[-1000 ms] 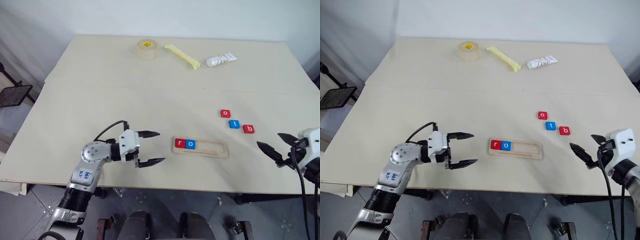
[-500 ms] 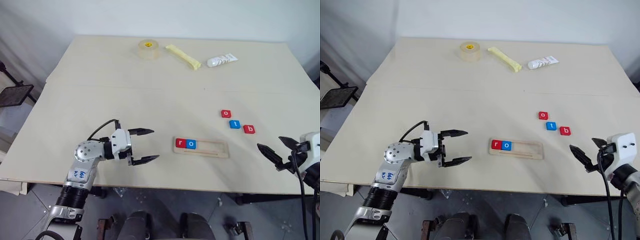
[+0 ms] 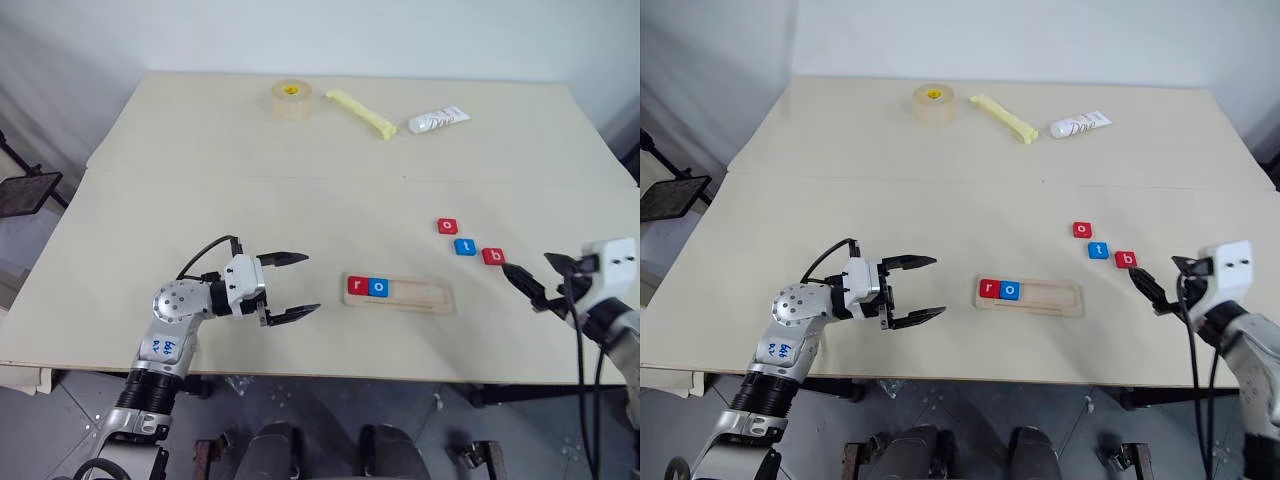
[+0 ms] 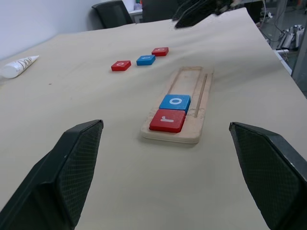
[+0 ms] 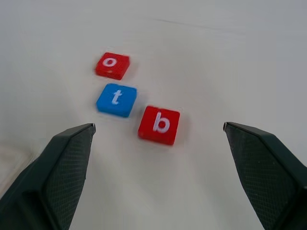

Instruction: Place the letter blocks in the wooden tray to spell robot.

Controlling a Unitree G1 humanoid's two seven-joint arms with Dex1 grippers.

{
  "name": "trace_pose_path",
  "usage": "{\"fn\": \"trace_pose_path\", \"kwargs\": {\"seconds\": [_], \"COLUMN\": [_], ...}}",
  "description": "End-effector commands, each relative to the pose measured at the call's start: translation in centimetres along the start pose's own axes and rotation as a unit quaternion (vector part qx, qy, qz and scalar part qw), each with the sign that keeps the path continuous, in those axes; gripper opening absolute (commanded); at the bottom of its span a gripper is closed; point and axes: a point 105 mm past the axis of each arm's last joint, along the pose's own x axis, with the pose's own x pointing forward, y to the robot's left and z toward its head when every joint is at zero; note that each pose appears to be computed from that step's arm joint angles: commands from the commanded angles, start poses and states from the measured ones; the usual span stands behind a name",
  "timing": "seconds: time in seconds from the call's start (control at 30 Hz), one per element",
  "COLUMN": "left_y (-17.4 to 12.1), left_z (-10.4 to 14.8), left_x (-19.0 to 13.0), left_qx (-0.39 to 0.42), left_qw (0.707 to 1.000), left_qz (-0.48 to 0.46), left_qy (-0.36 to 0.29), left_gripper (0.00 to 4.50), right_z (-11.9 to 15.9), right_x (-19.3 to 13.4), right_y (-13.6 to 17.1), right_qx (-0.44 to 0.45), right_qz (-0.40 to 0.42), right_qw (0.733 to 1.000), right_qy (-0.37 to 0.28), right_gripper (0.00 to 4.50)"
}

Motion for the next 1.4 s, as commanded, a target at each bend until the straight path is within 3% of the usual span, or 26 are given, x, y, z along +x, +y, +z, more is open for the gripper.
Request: {"fn": "trace_pose_path", "kwargs": {"seconds": [0.03, 0.2, 0.53, 0.83, 1.13, 1.4], "left_y": [-0.1, -0.2, -0.3, 0.1, 0.0, 0.3], "left_z": [0.9, 1.0, 1.1, 1.0, 0.2, 0.4], "left_x": [0.2, -0.3, -0.6, -0.7, -0.9, -0.9], "left_qx": [0.016, 0.019, 0.019, 0.016, 0.003, -0.002], "left_qw": [1.000, 1.000, 1.000, 1.000, 1.000, 1.000], "left_qz": [0.000, 0.005, 0.016, 0.017, 0.000, -0.014], "left_qy": [-0.010, -0.005, 0.001, 0.002, 0.003, -0.010], "left_gripper": [4.47, 4.47, 4.47, 4.50, 4.50, 4.50], "right_z": [-0.2, -1.0, -3.1, -3.6, -1.2, -2.4], "right_x": [1.5, 3.7, 4.4, 4.2, 1.6, -2.2], "right_y": [-0.8, -0.5, -0.1, -0.4, 1.4, 5.1], "right_qx": [0.008, 0.016, 0.029, 0.030, 0.022, 0.030], "right_qz": [-0.023, -0.025, -0.042, -0.067, -0.096, -0.120], "right_qw": [1.000, 0.999, 0.998, 0.997, 0.995, 0.992], "right_qy": [0.000, 0.012, 0.039, 0.035, -0.024, -0.025], "right_gripper": [4.50, 4.50, 4.50, 1.49, 1.47, 1.47]}}
